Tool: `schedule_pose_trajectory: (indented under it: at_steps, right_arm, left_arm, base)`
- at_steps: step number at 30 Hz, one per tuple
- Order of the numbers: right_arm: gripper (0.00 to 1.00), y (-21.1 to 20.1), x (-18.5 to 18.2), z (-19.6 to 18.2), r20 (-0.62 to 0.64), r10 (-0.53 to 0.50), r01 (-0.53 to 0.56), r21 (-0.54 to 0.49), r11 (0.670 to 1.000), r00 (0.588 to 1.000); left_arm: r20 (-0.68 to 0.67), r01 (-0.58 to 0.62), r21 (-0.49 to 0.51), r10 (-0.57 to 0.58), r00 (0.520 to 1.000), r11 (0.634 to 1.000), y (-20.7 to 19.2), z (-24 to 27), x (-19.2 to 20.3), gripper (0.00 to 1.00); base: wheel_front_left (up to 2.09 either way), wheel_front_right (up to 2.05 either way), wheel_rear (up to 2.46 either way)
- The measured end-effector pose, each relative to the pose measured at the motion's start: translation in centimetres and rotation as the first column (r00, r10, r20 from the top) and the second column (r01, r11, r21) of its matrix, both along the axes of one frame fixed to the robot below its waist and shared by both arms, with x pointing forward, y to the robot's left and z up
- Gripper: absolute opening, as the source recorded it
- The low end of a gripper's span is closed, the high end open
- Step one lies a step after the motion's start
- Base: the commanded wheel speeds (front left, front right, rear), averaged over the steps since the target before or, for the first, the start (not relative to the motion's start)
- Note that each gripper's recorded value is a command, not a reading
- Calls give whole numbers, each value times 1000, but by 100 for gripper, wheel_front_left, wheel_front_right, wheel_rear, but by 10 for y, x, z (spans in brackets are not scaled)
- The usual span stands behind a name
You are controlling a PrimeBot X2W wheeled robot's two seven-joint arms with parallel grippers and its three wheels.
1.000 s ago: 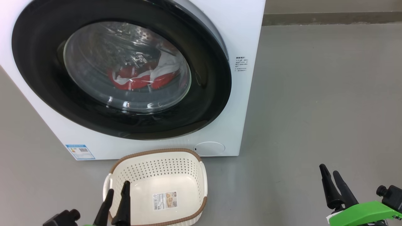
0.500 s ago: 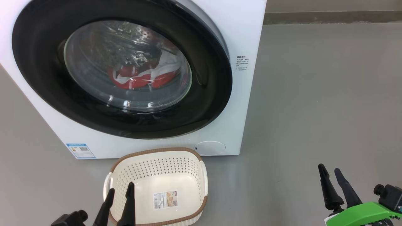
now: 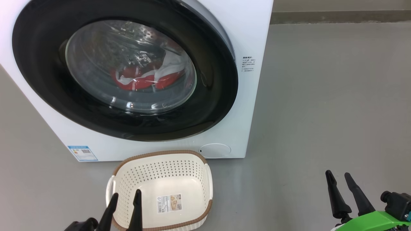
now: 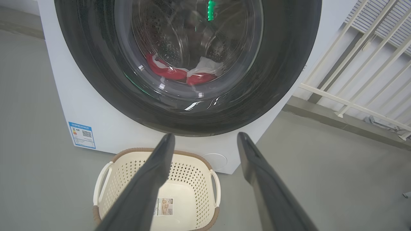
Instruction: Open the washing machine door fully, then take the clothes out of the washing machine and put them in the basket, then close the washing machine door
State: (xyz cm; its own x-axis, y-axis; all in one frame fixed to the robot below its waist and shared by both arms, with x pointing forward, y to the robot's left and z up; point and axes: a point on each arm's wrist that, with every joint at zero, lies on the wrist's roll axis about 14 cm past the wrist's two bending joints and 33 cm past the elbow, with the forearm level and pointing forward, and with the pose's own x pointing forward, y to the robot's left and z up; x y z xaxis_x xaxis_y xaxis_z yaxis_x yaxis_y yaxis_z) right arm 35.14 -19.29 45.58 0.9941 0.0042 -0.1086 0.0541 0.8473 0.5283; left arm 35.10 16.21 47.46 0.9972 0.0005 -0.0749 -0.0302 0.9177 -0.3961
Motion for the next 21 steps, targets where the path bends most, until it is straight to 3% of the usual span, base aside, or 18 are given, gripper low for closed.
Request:
schedule_pose_trajectory:
  at_steps: [21]
  right_arm:
    - [100,-6,-8,-1,22,17,-12,-188,982,1000]
  left_arm:
    - [64,33,209,-48,997,977,-6,9,-1,100]
  base:
    - [0,0,0]
